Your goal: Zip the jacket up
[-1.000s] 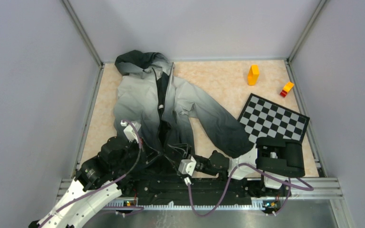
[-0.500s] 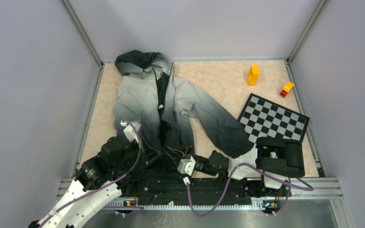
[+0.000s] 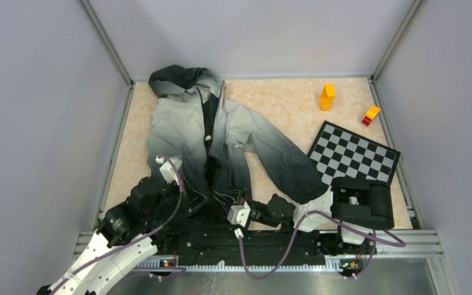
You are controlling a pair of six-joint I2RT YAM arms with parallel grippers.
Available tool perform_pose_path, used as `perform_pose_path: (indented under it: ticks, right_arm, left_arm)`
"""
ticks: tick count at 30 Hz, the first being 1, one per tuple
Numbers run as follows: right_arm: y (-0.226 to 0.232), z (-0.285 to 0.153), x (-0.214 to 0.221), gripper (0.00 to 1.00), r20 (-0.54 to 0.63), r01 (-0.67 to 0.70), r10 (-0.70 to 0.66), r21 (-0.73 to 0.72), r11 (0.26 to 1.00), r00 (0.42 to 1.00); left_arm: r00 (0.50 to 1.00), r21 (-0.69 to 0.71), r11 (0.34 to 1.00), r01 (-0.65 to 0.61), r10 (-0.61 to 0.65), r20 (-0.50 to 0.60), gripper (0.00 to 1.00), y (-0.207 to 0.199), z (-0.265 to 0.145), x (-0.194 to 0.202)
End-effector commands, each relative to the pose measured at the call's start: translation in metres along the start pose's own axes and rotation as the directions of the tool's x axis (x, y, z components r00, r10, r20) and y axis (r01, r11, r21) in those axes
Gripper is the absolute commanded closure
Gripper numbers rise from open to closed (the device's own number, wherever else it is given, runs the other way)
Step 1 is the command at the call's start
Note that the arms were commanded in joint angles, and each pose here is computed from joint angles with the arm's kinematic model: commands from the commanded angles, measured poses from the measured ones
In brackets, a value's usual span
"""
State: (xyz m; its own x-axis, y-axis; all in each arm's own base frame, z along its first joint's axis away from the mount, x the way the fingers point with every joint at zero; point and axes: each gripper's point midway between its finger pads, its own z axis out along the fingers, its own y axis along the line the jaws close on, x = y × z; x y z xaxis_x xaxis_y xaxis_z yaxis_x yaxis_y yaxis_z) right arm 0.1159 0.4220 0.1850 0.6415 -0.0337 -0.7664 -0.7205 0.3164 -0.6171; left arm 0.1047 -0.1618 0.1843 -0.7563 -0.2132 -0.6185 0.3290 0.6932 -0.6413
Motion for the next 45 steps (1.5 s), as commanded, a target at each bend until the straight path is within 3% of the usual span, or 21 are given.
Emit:
perform_pose_path:
  ticks: [1,6,13,16,20,27,31,33,34,36,39,42,45]
  right_arm:
    - [-0.004,0.012,-0.018,0.88,0.055,-0.018,0.017,0.018,1.000,0.998]
    - [-0.004,0.014,-0.016,1.00,0.038,-0.030,0.029,0.018,0.999,0.999]
    - [-0.004,0.021,-0.008,1.00,-0.048,-0.056,0.057,0.007,0.998,0.997]
    - [-0.029,0.029,-0.002,1.00,-0.151,-0.100,0.118,0.127,0.987,0.981]
    - [-0.053,0.033,-0.007,1.00,-0.163,-0.097,0.137,0.233,0.968,0.977]
    - [-0.079,0.025,-0.003,1.00,-0.211,-0.073,0.158,0.363,0.929,0.965]
    - [-0.064,0.024,-0.008,1.00,-0.199,-0.105,0.161,0.264,0.959,0.967]
    - [-0.052,0.024,-0.010,1.00,-0.181,-0.141,0.180,0.208,0.968,0.967]
    - [-0.050,0.024,-0.010,1.00,-0.175,-0.159,0.197,0.206,0.965,0.965]
    - [-0.049,0.024,-0.010,1.00,-0.168,-0.172,0.209,0.210,0.962,0.963]
    - [-0.049,0.025,-0.012,1.00,-0.148,-0.188,0.222,0.213,0.959,0.964]
    - [-0.047,0.025,-0.014,1.00,-0.133,-0.193,0.223,0.204,0.960,0.966]
    - [-0.045,0.024,-0.014,1.00,-0.127,-0.190,0.217,0.194,0.962,0.968]
  left_arm:
    - [0.999,0.045,0.999,-0.012,0.011,0.037,1.00,-0.013,-0.006,-0.010]
    - [0.999,0.046,0.999,-0.013,0.011,0.035,1.00,-0.013,-0.007,-0.010]
    - [0.998,0.005,1.000,-0.027,0.028,-0.048,1.00,-0.006,-0.005,0.002]
    - [0.990,-0.020,0.998,-0.066,0.063,-0.130,1.00,-0.002,-0.005,0.011]
    - [0.977,-0.056,0.994,-0.096,0.083,-0.195,1.00,0.003,-0.006,0.016]
    - [0.974,-0.062,0.992,-0.106,0.091,-0.206,1.00,0.005,-0.007,0.018]
    - [0.983,-0.055,0.994,-0.095,0.085,-0.165,1.00,-0.001,-0.010,0.009]
    - [0.993,-0.041,0.998,-0.057,0.053,-0.104,0.80,-0.010,-0.013,-0.003]
    - [0.998,-0.030,0.999,-0.032,0.030,-0.060,0.61,-0.014,-0.016,-0.010]
    - [0.998,-0.006,0.999,0.052,-0.051,0.025,0.48,-0.021,-0.019,-0.023]
    - [0.974,0.066,0.980,0.186,-0.193,0.122,0.46,-0.031,-0.020,-0.036]
    - [0.966,0.145,0.982,0.118,-0.147,0.214,0.45,-0.041,-0.025,-0.052]
    - [0.953,-0.004,0.993,0.121,-0.115,0.282,0.41,-0.019,-0.033,-0.066]
